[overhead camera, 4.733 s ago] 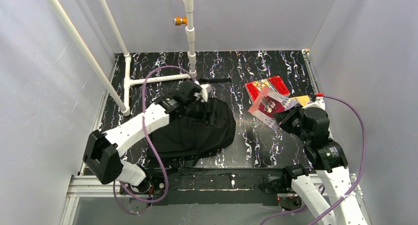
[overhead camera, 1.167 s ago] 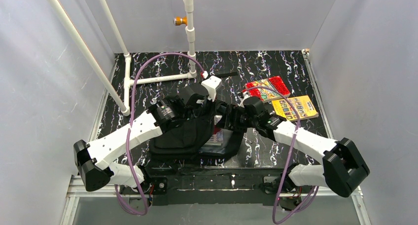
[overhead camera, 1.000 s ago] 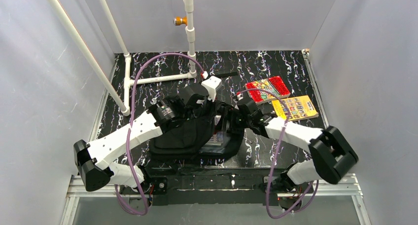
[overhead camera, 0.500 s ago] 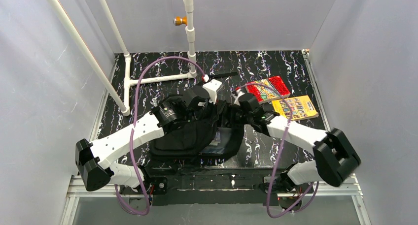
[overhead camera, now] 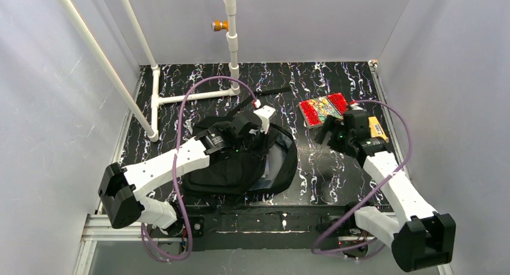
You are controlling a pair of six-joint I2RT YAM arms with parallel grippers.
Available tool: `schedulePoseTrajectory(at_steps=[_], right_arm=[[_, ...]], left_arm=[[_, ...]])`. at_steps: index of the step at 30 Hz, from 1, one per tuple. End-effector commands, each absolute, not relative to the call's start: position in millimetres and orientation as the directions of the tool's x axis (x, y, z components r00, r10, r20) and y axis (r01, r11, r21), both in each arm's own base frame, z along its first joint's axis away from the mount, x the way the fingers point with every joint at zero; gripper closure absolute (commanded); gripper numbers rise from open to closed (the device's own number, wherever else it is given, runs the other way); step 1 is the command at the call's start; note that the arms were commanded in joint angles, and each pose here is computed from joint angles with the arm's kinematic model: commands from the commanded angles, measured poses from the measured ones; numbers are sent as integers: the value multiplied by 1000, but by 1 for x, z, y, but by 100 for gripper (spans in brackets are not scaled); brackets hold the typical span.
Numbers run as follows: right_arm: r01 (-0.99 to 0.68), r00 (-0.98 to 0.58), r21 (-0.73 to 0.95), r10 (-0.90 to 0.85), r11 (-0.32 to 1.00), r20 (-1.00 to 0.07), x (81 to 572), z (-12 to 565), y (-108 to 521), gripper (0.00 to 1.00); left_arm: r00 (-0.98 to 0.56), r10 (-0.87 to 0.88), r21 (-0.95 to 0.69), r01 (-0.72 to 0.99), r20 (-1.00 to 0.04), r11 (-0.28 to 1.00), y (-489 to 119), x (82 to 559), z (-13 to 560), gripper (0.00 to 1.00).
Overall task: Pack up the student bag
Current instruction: Place the book in the student bag, then pick up the book from the center of the board.
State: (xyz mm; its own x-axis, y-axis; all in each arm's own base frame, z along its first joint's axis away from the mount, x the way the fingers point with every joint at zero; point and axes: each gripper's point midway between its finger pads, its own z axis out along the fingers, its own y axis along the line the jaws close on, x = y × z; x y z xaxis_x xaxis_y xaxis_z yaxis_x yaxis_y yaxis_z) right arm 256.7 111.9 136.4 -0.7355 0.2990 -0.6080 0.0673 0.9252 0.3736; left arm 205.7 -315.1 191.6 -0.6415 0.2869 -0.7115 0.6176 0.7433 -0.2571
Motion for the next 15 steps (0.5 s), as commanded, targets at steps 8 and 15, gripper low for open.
schedulePoseTrajectory(at_steps=[8,15], right_arm=[[537,-437,605,807,588,-397,283,94,-15,16],[443,-446,753,848,486,-285,307,76,-10,13]], left_arm=[[-738,301,-408,610,-604,679,-342,181,174,100],[-729,299,-436,632,-616,641,-348,177,178,100]])
